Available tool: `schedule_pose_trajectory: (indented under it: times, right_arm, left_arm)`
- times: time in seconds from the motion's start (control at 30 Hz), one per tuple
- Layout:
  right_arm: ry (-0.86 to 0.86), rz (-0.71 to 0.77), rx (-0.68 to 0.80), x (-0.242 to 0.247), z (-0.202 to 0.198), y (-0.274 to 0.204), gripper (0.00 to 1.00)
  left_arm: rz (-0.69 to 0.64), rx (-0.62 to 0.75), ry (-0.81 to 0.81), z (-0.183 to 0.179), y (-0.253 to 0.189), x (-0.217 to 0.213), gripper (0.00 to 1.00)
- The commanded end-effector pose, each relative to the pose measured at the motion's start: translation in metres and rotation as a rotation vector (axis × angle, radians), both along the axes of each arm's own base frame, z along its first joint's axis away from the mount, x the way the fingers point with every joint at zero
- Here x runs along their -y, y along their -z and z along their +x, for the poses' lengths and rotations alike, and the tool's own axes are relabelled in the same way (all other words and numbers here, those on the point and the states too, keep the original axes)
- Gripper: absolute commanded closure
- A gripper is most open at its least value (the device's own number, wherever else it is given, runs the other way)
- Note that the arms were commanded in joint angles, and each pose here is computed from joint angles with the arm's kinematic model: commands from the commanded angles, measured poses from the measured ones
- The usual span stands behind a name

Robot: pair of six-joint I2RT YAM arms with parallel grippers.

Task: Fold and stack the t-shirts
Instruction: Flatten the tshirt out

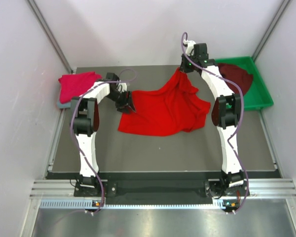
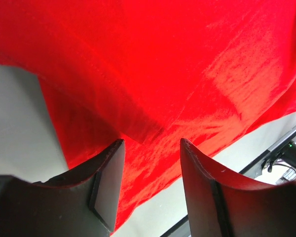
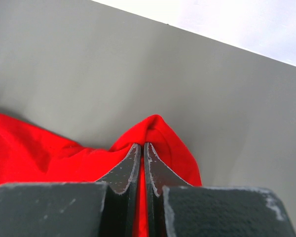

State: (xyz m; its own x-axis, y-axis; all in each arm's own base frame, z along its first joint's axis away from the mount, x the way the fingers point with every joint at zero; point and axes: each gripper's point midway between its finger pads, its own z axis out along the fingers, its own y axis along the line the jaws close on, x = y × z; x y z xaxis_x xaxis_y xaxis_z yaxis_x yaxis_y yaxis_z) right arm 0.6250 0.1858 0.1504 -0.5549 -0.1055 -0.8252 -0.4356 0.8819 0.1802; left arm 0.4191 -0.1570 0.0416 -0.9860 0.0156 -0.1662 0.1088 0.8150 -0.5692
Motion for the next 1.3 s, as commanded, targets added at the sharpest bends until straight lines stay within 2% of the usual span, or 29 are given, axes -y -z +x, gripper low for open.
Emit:
schedule_pose_trajectory:
  times: [0.0, 0.43, 0.63, 0.67, 0.7, 0.8, 0.83, 0.87, 1.03, 1.27]
  right_arm:
    - [0.013, 0.01, 0.079, 0.004, 0.013, -0.024, 1.0]
    - [0.022, 0.003, 0.076, 0.006, 0.013, -0.022, 1.0]
    - [0.023, 0.002, 0.076, 0.006, 0.013, -0.022, 1.0]
    - [0.023, 0.004, 0.076, 0.006, 0.013, -0.022, 1.0]
    - [0.022, 0.004, 0.079, 0.006, 0.014, -0.022, 1.0]
    - [0.023, 0.003, 0.082, 0.006, 0.015, -0.023, 1.0]
    - [0.022, 0.004, 0.083, 0.005, 0.015, -0.024, 1.0]
    - [0.026, 0.002, 0.082, 0.006, 0.015, -0.023, 1.0]
    - [0.043, -0.004, 0.083, 0.011, 0.019, -0.02, 1.0]
    - [0.069, -0.015, 0.068, 0.02, 0.022, -0.01, 1.0]
  left_arm:
    - [-0.039, 0.051, 0.021, 0.012, -0.013, 0.009, 0.48]
    - [-0.049, 0.05, 0.039, 0.011, -0.013, 0.014, 0.56]
    - [-0.049, 0.053, 0.04, 0.008, -0.02, 0.013, 0.65]
    - [-0.049, 0.054, 0.041, 0.008, -0.02, 0.013, 0.67]
    - [-0.049, 0.057, 0.041, 0.008, -0.021, 0.013, 0.77]
    - [-0.051, 0.059, 0.04, 0.007, -0.025, 0.013, 0.88]
    - [-0.051, 0.068, 0.04, 0.007, -0.029, 0.012, 0.96]
    - [-0.048, 0.071, 0.038, 0.007, -0.03, 0.011, 1.0]
    - [-0.039, 0.116, 0.027, 0.014, -0.045, 0.006, 1.0]
    - [0.035, 0.28, 0.002, 0.062, -0.07, -0.019, 1.0]
